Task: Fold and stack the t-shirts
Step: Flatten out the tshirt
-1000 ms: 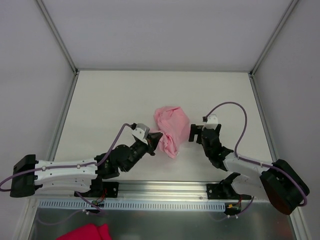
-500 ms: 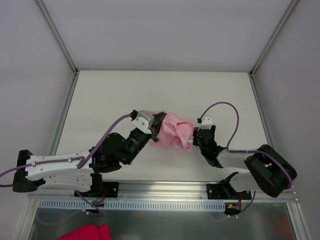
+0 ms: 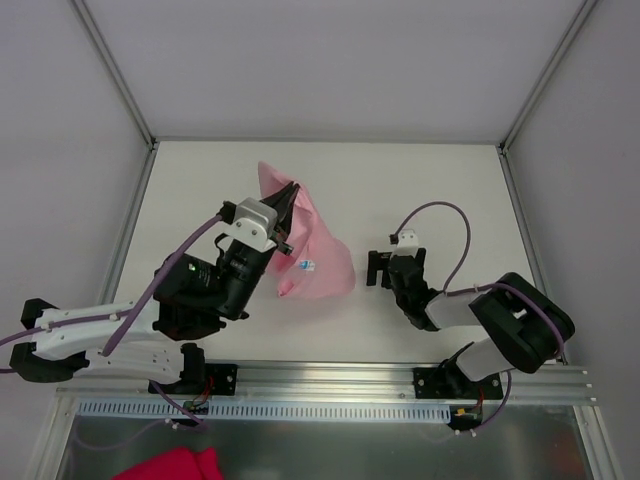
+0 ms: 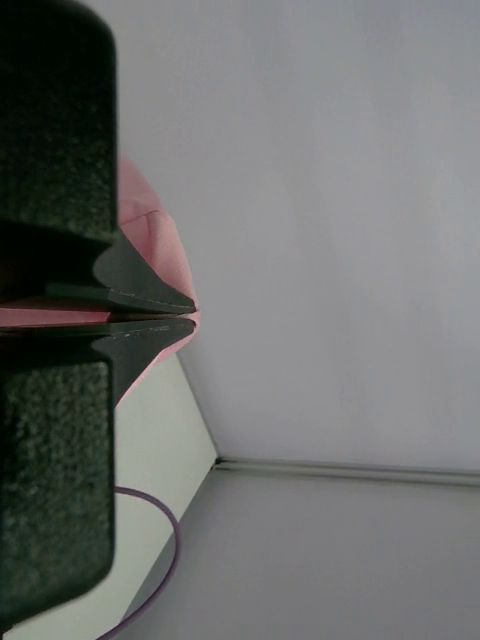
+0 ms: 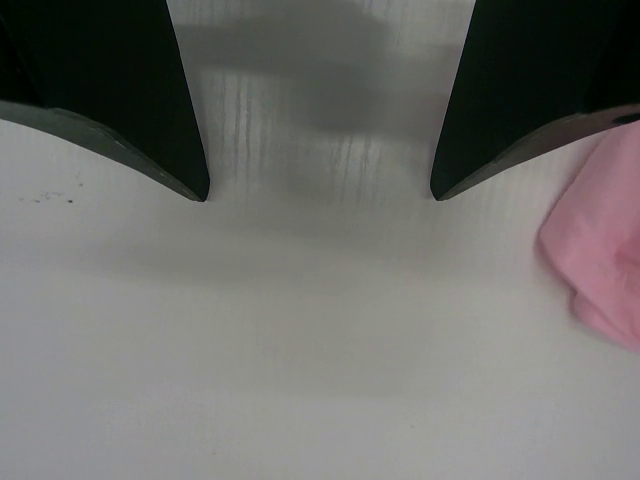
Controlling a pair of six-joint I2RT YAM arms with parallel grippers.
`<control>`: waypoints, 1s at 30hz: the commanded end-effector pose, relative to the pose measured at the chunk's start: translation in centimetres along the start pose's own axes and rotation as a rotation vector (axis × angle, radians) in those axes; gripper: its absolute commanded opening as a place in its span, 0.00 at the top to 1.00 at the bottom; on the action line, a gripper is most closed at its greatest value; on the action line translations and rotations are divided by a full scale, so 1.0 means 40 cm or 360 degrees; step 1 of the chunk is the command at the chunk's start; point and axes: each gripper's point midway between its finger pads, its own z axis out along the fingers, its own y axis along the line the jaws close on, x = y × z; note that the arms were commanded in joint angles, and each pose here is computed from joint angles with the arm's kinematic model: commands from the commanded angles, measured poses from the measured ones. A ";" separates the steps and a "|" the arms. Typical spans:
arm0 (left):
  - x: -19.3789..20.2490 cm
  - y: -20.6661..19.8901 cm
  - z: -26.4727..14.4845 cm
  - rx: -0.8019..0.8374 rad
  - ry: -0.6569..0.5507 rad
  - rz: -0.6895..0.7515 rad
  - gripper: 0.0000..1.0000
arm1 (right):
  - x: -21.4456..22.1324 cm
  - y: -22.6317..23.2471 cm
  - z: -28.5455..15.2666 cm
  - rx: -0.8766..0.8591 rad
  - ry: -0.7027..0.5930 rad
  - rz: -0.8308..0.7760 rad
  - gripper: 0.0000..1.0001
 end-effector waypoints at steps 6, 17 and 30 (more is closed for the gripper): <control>-0.131 0.169 -0.020 -0.0385 -0.0204 0.0074 1.00 | -0.023 0.041 0.031 -0.0059 -0.0058 0.0084 0.00; -0.172 0.250 -0.055 -0.0619 -0.0353 0.0142 1.00 | -0.042 0.068 0.048 -0.0106 -0.0064 0.0063 0.00; -0.209 0.269 -0.047 -0.0644 -0.0381 0.0136 1.00 | -0.096 0.447 -0.012 -0.1162 0.0154 0.0119 0.00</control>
